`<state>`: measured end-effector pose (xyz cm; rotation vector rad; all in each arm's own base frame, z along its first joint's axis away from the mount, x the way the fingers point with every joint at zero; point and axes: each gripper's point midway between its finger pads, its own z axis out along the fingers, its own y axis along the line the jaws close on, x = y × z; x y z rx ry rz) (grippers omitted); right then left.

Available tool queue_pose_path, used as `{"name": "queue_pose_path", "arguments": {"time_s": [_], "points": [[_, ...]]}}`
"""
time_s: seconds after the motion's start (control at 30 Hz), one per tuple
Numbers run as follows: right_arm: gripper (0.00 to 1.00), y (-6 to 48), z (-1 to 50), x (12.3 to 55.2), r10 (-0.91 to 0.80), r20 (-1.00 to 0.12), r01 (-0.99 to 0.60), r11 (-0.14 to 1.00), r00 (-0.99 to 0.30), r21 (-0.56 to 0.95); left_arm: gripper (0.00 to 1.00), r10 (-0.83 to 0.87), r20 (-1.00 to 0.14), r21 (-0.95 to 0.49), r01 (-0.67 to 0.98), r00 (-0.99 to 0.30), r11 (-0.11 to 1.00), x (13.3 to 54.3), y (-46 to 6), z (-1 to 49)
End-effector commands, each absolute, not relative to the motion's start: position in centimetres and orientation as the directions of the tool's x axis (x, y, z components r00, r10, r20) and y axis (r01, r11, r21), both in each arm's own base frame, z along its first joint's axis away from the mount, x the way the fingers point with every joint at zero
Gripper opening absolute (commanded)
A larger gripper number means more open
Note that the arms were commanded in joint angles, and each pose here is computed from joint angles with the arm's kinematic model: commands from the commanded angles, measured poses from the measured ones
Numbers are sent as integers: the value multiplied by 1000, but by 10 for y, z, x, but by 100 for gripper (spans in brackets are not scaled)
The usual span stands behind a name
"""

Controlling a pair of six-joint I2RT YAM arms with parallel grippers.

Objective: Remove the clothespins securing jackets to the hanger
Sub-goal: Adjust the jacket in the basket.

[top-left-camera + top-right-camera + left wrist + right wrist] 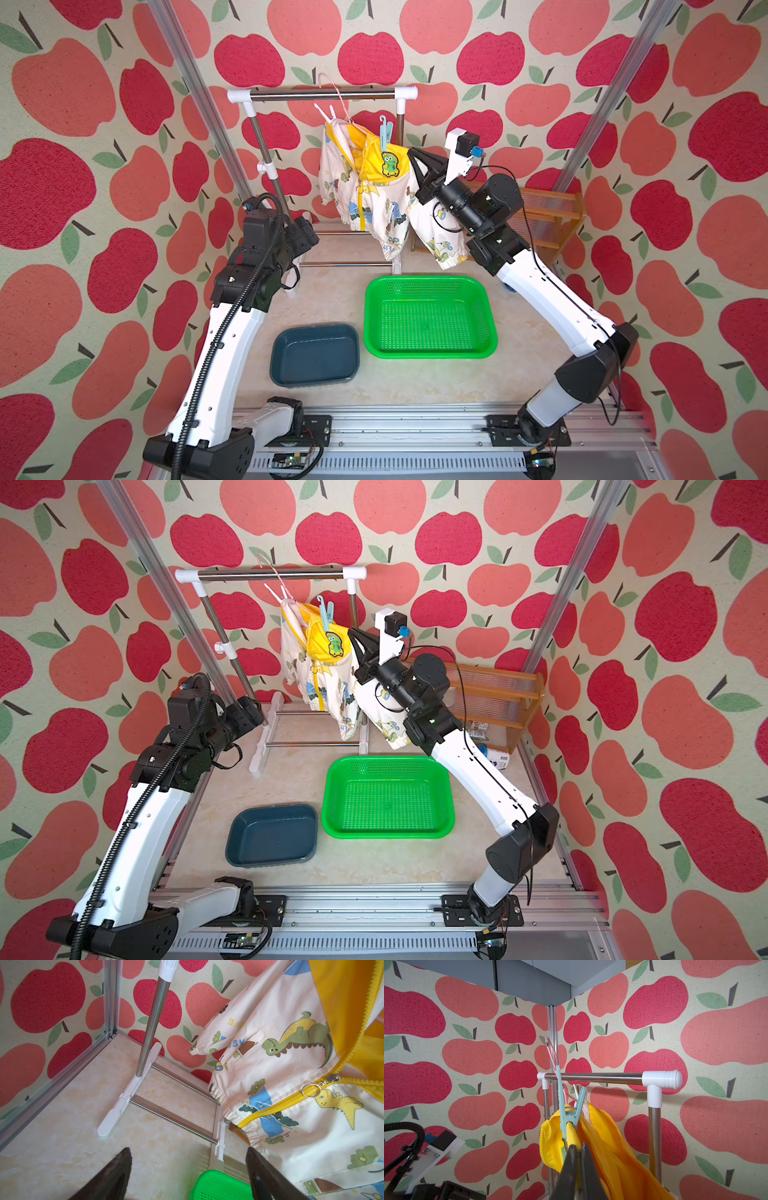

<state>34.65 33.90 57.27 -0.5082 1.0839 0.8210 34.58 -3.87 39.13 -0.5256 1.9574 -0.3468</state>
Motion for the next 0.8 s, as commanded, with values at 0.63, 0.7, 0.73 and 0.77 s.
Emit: {"name": "queue_pose_path", "arguments": {"time_s": [0.63,0.7,0.73,0.77], "points": [[0,203,562,205,121,-983,-768,640,135,-27,88,-380,-847,-515,401,-371,758,303,-188,503],[0,193,566,191,95,-985,-768,638,146,-53,88,-384,-851,-509,385,-357,770,301,-183,503],[0,189,566,185,80,-986,-767,639,148,-63,88,-389,-852,-508,379,-350,773,299,-181,503],[0,183,567,177,71,-985,-765,639,158,-77,88,-392,-852,-508,373,-346,776,299,-180,501]]}}
